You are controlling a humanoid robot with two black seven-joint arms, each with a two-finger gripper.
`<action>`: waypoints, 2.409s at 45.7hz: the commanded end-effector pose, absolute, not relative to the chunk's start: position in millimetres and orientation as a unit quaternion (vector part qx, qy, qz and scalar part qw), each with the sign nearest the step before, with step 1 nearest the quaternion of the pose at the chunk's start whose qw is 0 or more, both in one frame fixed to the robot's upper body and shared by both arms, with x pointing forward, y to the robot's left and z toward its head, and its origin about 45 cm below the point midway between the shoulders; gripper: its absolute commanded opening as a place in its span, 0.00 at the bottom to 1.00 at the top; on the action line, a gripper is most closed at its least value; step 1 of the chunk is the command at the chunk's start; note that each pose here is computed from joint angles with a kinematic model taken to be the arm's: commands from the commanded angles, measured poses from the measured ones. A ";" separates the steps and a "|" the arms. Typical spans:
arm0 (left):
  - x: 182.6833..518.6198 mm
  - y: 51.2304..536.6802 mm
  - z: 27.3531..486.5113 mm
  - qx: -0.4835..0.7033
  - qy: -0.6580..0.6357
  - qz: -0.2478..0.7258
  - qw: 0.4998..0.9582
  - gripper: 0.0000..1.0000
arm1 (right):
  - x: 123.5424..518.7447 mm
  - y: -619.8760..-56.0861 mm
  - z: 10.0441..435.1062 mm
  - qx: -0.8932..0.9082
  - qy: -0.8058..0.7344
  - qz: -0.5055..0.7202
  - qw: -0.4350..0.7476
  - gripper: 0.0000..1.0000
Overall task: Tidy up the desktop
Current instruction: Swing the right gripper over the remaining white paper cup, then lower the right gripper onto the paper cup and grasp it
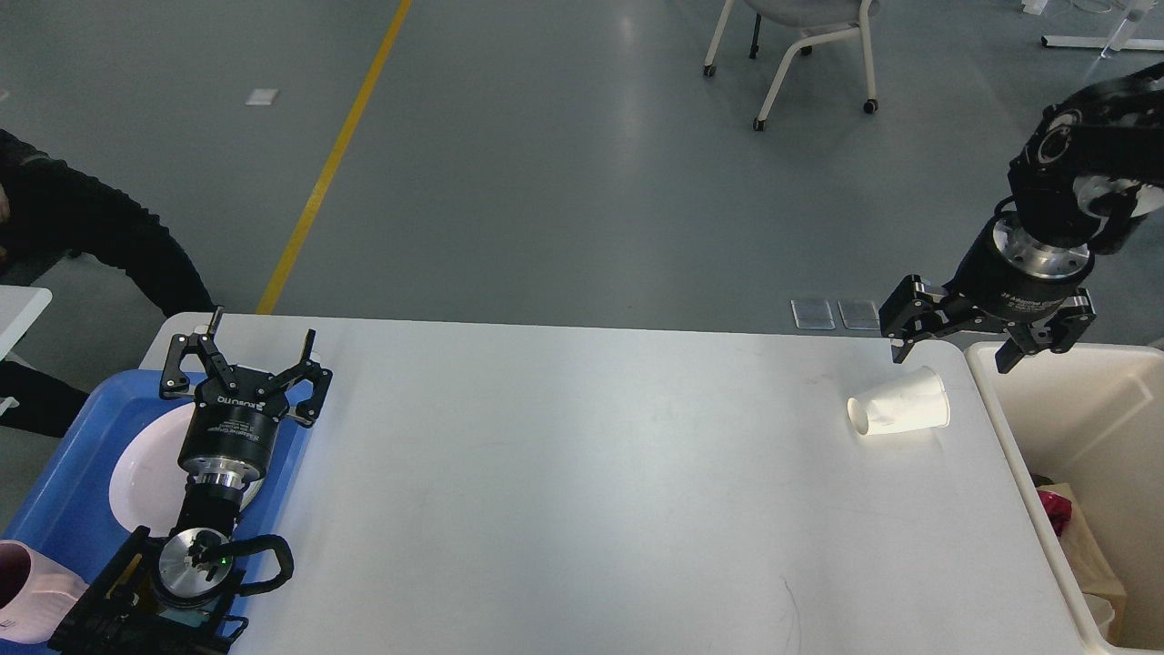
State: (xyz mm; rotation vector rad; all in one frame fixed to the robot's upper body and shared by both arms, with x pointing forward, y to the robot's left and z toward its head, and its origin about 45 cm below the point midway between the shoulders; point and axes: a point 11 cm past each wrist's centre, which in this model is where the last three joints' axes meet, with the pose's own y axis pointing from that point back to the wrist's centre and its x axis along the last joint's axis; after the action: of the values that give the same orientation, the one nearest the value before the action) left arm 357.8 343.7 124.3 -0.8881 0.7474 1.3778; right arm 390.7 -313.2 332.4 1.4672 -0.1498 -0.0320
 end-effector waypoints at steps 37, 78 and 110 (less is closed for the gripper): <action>357.8 343.9 124.3 -0.386 0.325 0.600 0.621 0.96 | 311.2 -304.2 418.9 0.669 -0.045 -0.025 0.742 1.00; 357.8 343.8 124.4 -0.386 0.325 0.599 0.621 0.96 | 376.3 -319.1 319.3 0.728 -0.223 -0.095 0.641 1.00; 357.8 343.9 124.4 -0.386 0.325 0.599 0.621 0.96 | 420.4 -400.8 115.7 0.656 -0.517 -0.177 0.520 1.00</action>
State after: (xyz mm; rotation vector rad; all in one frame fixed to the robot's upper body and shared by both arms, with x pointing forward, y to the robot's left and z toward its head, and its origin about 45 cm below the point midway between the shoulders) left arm 357.8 343.8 124.4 -0.8884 0.7465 1.3779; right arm 422.9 -404.2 140.8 1.6015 -1.2176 -0.4530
